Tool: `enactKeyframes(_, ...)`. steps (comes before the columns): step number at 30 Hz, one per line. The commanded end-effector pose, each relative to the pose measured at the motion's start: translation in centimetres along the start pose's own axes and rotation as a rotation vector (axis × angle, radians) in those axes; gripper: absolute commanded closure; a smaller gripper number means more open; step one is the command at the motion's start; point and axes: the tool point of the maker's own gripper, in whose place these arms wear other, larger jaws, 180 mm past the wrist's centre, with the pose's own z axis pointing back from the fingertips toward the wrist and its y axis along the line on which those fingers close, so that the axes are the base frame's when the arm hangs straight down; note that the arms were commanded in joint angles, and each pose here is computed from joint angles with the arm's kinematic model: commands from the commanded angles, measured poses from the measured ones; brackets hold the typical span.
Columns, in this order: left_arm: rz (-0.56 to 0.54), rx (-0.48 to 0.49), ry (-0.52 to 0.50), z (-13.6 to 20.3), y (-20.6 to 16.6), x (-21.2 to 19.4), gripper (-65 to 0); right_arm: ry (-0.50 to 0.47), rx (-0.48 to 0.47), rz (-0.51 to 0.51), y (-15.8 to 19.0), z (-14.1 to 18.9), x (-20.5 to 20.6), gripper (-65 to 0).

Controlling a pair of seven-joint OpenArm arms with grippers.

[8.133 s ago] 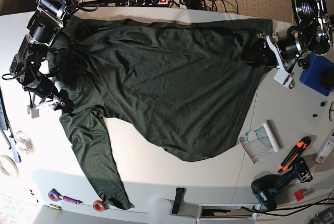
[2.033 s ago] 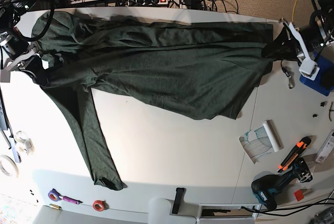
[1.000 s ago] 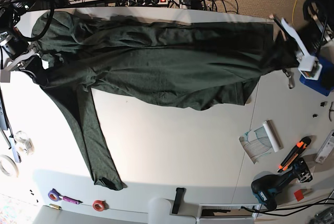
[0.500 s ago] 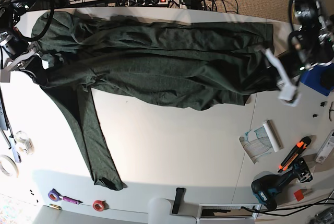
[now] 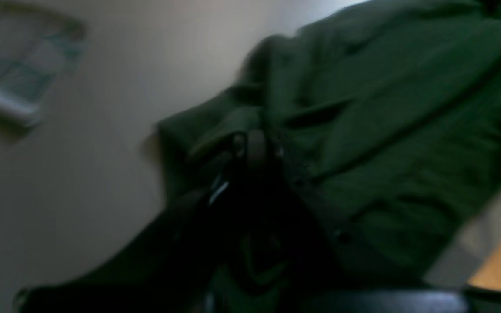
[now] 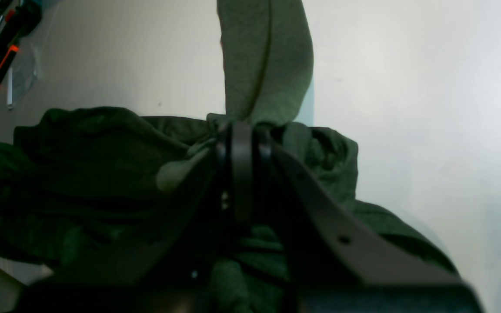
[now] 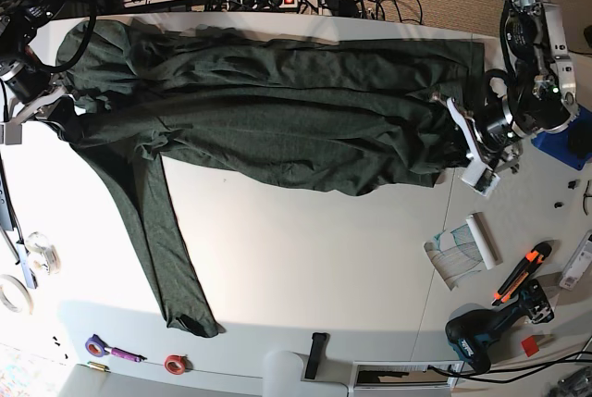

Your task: Layout the t-shirt on the table in an organized manner, then fold the t-shirt properly

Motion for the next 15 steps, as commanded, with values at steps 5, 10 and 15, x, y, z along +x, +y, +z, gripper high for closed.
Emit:
enactKeyframes(5, -0.009, 0.03, -0.058, 0.6, 0.9, 1.7, 0.0, -0.052, 0.003, 0.033, 0.1, 0.5, 1.9, 0.0)
enactKeyframes(10, -0.032, 0.063, -0.066, 1.1, 2.0, 2.2, -23.9, 0.033, -0.099, 0.053, -1.8, 0.6, 0.4, 0.0)
enactKeyframes(15, -0.02, 0.215, -0.125, 3.5, 6.6, 4.7, -24.7, 0.06, -0.133, 0.06, -2.4, 0.7, -0.1, -19.4)
